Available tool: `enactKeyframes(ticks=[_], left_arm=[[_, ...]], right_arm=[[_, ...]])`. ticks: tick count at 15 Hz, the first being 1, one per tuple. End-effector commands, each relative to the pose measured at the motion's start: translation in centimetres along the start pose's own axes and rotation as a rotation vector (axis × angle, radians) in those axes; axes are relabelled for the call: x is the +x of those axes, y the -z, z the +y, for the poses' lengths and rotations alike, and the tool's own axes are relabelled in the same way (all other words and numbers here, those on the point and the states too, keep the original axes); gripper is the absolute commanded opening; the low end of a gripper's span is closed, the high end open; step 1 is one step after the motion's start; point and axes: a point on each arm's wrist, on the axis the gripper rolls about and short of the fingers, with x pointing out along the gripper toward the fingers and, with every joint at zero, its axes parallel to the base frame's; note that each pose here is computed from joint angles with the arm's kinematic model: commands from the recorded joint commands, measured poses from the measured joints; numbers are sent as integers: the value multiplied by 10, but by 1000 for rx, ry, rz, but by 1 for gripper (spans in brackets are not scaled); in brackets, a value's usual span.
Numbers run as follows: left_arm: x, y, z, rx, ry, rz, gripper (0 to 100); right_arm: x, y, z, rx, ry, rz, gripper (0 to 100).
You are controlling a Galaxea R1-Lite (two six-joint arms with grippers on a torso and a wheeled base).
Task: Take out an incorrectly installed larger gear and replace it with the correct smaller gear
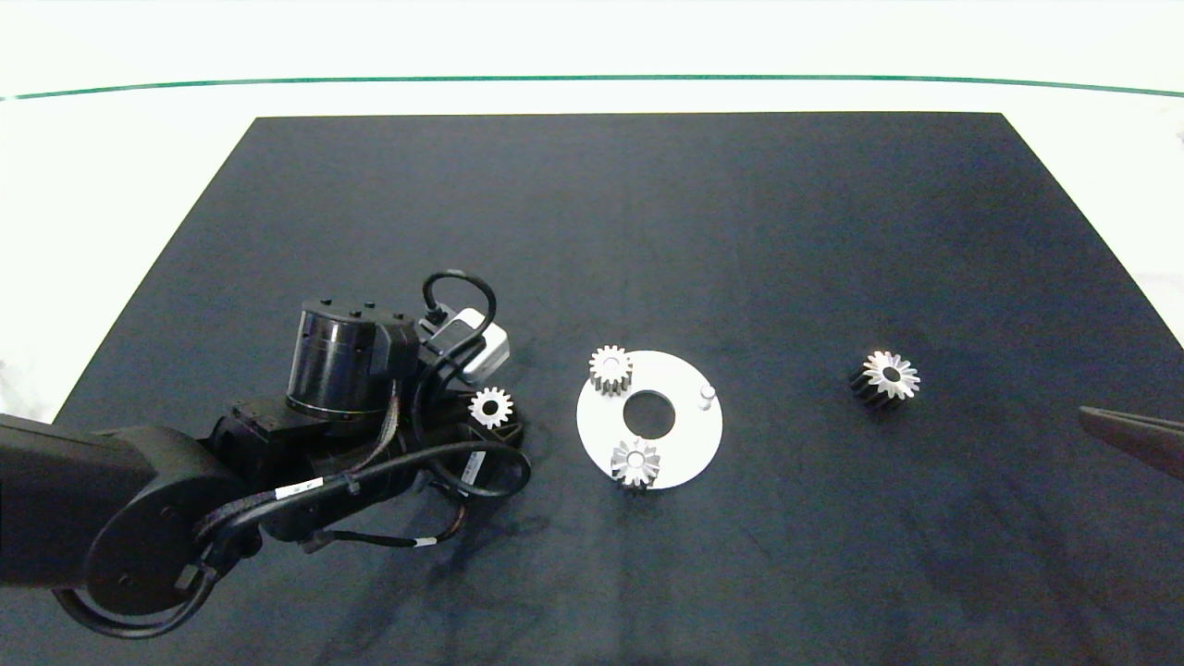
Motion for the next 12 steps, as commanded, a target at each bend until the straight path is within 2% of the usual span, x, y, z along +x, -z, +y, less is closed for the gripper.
enactKeyframes(ticks=[1,12], left_arm=[[0,0,0,2,0,0,38],[0,2,-1,2,3,7,16]], right_arm=[[0,0,0,-1,0,1,100],[-1,2,0,-1,-2,2,100]])
